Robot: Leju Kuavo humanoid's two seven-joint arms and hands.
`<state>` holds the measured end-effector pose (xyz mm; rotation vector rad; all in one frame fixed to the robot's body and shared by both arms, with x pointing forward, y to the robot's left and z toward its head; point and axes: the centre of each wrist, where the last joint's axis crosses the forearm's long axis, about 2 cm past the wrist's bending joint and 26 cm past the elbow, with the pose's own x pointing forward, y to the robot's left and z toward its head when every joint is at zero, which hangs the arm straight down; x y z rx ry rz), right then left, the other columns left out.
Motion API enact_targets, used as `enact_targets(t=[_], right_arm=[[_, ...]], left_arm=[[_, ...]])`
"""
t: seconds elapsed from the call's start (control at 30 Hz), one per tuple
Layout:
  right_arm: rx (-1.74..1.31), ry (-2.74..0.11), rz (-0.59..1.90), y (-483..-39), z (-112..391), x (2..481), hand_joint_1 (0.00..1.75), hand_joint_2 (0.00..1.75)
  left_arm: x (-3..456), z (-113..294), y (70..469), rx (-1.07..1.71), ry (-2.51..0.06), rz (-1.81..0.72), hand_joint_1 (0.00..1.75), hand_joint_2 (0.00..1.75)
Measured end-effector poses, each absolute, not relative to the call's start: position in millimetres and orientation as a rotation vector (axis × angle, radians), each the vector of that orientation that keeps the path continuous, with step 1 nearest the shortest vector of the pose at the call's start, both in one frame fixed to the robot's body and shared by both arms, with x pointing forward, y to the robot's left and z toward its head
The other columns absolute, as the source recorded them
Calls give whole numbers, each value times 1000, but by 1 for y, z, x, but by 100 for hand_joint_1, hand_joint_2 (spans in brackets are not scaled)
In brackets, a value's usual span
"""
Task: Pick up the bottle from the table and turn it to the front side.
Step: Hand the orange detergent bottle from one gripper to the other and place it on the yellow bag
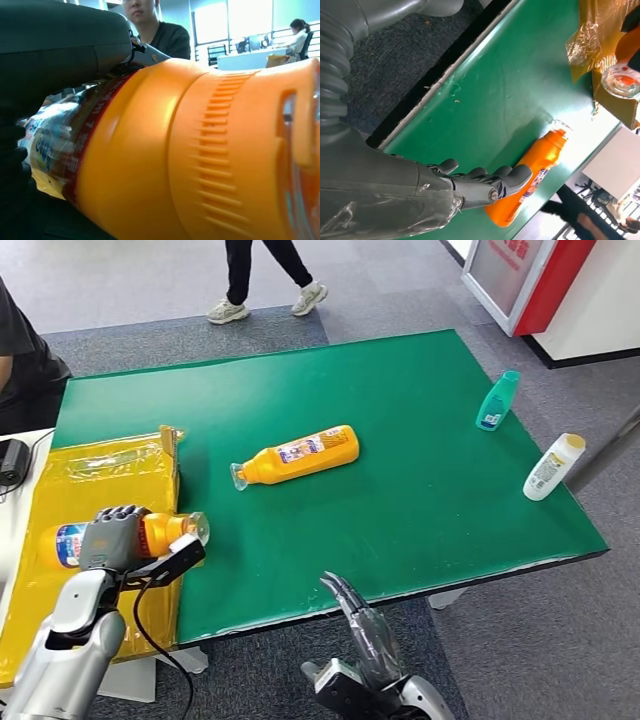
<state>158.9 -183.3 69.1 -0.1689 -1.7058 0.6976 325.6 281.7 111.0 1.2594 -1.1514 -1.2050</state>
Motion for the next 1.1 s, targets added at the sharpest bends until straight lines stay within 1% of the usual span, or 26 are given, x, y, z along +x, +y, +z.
enact_targets(t=[0.03,0.07,0.1,0.17,0.2,0.23,0.27,0.3,0.4,0.43,0.83,1.1], right_arm=[[-167,-1704,699,-183,69,159,0,175],[-166,-1703,701,-183,68,159,0,175],[-165,-1701,702,-183,68,159,0,175],[-163,-1697,704,-183,67,159,0,175],[-162,-1695,705,-183,67,159,0,175],[-160,-1693,707,-183,66,159,0,175],[-159,-1691,708,-183,66,158,0,175],[-158,-1689,709,-183,66,158,0,175],[-155,-1686,713,-182,65,158,0,175],[-154,-1686,714,-182,65,158,0,175],[-140,-1672,714,-181,64,157,0,175],[-149,-1655,703,-182,62,154,0,175]], left_arm=[[326,110,281,1255,-1148,-1206,162,175],[327,110,280,1252,-1144,-1207,152,175],[327,109,279,1249,-1141,-1208,134,175],[328,107,277,1244,-1131,-1209,92,175],[328,106,277,1241,-1126,-1211,75,175],[329,105,276,1239,-1119,-1213,68,175],[329,105,275,1236,-1112,-1214,68,175],[329,104,274,1234,-1106,-1216,59,175],[330,102,273,1227,-1096,-1221,9,175],[330,101,272,1225,-1092,-1222,1,175],[330,96,271,1217,-1008,-1233,0,175],[326,99,272,1183,-1051,-1176,0,175]])
